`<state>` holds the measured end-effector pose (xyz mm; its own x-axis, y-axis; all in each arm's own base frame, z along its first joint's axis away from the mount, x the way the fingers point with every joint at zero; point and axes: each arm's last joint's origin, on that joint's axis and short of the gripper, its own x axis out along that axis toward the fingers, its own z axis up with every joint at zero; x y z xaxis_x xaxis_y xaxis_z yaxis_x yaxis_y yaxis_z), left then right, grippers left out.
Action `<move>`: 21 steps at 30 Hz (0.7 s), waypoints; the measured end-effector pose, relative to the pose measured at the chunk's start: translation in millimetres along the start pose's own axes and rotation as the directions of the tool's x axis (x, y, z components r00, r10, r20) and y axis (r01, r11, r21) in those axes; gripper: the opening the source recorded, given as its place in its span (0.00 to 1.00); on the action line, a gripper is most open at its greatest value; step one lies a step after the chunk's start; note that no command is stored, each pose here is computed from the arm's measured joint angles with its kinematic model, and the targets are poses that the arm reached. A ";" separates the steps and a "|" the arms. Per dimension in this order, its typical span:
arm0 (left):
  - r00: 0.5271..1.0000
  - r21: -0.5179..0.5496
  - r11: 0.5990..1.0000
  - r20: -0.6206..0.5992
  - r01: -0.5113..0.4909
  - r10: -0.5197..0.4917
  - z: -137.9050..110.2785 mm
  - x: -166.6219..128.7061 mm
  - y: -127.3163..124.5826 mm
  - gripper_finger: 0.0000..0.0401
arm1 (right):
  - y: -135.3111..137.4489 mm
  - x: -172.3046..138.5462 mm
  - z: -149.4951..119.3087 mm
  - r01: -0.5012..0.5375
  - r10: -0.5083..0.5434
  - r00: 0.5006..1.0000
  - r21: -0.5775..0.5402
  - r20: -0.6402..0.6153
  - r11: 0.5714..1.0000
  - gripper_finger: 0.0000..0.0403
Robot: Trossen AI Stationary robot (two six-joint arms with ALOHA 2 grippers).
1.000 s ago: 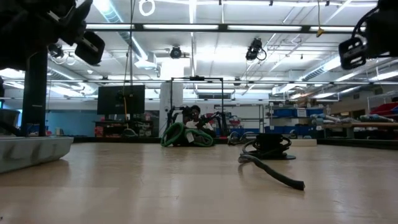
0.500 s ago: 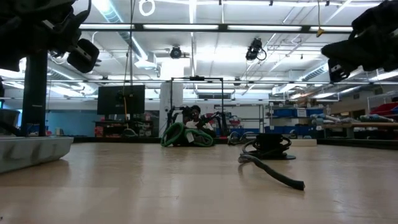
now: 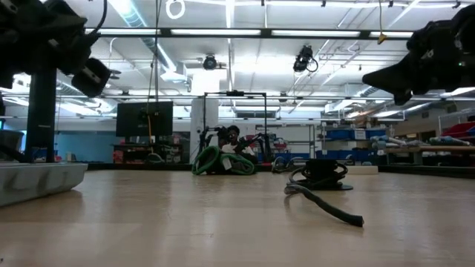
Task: Coil cords
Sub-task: Return to Home Position
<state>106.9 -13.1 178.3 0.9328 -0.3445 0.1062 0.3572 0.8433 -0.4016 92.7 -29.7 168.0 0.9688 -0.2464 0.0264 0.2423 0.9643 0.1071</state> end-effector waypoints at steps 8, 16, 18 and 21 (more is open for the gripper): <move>0.995 -0.014 0.995 -0.025 -0.100 0.100 -5.4 -12.3 6.2 0.25 | -10.6 -1.2 1.1 0.110 -0.109 0.994 -0.002 0.011 0.994 0.08; 0.991 -0.008 0.991 0.009 -0.136 0.136 -3.1 -14.2 7.8 0.25 | -8.7 -0.9 0.9 0.090 -0.090 0.996 -0.002 0.010 0.996 0.08; 0.991 -0.008 0.991 0.009 -0.135 0.136 -3.0 -14.2 7.8 0.25 | -7.4 -0.7 0.9 0.077 -0.077 0.997 -0.002 0.009 0.997 0.08; 0.991 -0.008 0.991 0.009 -0.135 0.135 -3.0 -14.2 7.8 0.25 | -5.1 -0.5 1.0 0.052 -0.052 0.999 -0.002 0.010 0.999 0.08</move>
<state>96.3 -2.9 170.9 0.9730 -0.2233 0.0592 0.2272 0.8790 -0.4193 91.0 -34.6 168.4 0.9542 -0.2975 0.0310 0.2928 0.9502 0.1067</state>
